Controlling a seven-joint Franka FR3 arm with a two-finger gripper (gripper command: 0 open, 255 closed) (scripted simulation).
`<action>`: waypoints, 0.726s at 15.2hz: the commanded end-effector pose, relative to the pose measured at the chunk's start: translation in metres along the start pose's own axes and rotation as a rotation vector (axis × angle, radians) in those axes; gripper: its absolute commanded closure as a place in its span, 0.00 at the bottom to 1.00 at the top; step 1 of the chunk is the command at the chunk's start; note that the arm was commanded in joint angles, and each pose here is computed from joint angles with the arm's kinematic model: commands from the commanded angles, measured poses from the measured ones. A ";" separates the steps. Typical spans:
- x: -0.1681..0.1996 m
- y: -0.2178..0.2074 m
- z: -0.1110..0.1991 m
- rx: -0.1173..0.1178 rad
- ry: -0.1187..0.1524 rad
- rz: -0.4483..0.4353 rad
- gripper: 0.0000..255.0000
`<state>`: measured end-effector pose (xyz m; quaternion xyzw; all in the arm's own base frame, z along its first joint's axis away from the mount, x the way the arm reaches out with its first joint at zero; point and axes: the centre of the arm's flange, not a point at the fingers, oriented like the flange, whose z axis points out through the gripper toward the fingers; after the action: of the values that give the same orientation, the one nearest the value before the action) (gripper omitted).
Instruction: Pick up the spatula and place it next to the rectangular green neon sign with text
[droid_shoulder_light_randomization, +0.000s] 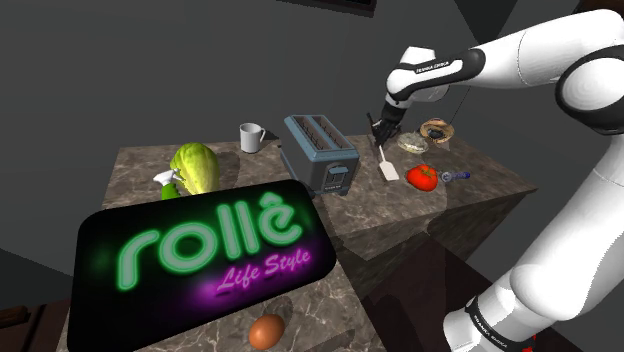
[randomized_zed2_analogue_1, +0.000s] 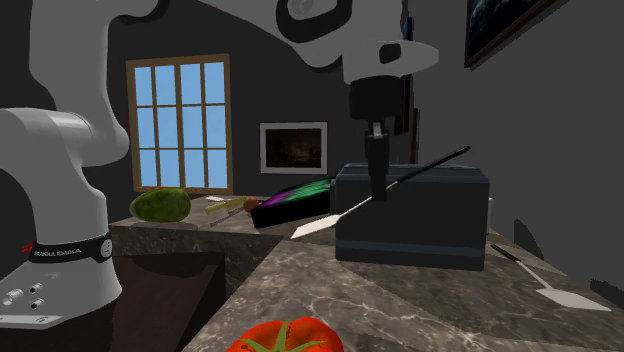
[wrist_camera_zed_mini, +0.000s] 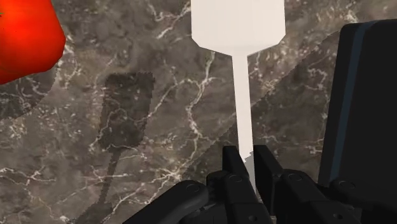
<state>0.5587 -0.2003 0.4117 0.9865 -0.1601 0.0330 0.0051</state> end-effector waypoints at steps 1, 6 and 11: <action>-0.001 0.000 -0.012 0.000 0.000 0.000 1.00; -0.010 -0.007 -0.033 0.000 0.000 0.000 1.00; -0.065 -0.044 -0.037 0.000 0.000 0.000 1.00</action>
<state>0.5163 -0.1473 0.4456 0.9866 -0.1597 0.0328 0.0048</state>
